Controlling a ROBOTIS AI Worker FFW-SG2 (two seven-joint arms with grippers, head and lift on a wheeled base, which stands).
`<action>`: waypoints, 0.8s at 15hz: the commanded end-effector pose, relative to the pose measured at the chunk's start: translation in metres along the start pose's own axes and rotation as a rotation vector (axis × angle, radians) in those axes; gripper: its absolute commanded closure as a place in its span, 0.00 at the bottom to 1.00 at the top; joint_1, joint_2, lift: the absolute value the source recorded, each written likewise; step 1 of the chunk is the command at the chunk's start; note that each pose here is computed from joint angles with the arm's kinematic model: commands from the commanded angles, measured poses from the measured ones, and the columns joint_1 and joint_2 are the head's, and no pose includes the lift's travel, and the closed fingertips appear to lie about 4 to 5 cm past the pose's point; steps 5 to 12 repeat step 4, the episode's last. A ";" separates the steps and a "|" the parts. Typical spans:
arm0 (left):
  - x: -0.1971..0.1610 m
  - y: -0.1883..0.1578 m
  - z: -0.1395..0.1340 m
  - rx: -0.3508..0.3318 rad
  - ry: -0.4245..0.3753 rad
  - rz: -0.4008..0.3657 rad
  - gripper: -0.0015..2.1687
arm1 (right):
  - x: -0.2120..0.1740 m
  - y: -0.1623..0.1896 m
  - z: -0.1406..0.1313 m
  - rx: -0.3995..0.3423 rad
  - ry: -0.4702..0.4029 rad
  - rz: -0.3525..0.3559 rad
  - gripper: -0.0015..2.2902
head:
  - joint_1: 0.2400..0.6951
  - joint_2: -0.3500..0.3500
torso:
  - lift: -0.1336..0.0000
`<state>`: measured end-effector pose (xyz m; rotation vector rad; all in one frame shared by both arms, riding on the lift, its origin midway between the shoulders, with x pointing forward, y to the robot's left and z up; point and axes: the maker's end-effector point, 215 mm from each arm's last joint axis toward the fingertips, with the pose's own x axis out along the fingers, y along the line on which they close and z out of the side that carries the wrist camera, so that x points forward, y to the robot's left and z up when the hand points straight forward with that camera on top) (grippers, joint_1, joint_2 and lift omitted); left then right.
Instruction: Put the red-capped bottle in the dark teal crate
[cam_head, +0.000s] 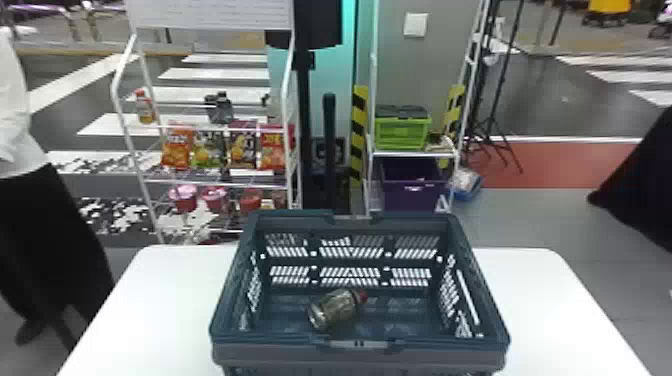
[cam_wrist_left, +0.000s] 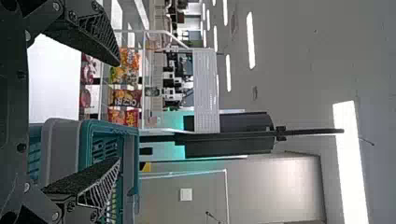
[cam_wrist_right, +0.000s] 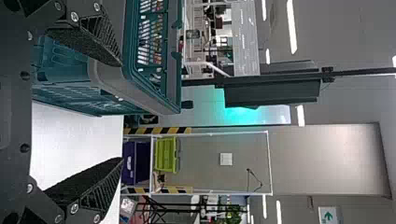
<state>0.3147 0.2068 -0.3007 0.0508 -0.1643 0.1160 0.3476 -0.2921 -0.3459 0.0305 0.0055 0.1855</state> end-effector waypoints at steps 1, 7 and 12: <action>0.000 0.000 0.001 -0.003 -0.003 0.004 0.09 | 0.000 0.000 0.000 0.003 0.000 -0.001 0.08 | 0.57 0.50 | 1.00; 0.001 0.000 0.001 -0.002 -0.001 0.003 0.09 | 0.001 0.001 -0.001 0.006 -0.002 -0.005 0.08 | 0.57 0.50 | 1.00; 0.001 0.000 0.001 -0.002 -0.001 0.003 0.09 | 0.001 0.001 -0.001 0.006 -0.002 -0.005 0.08 | 0.57 0.50 | 1.00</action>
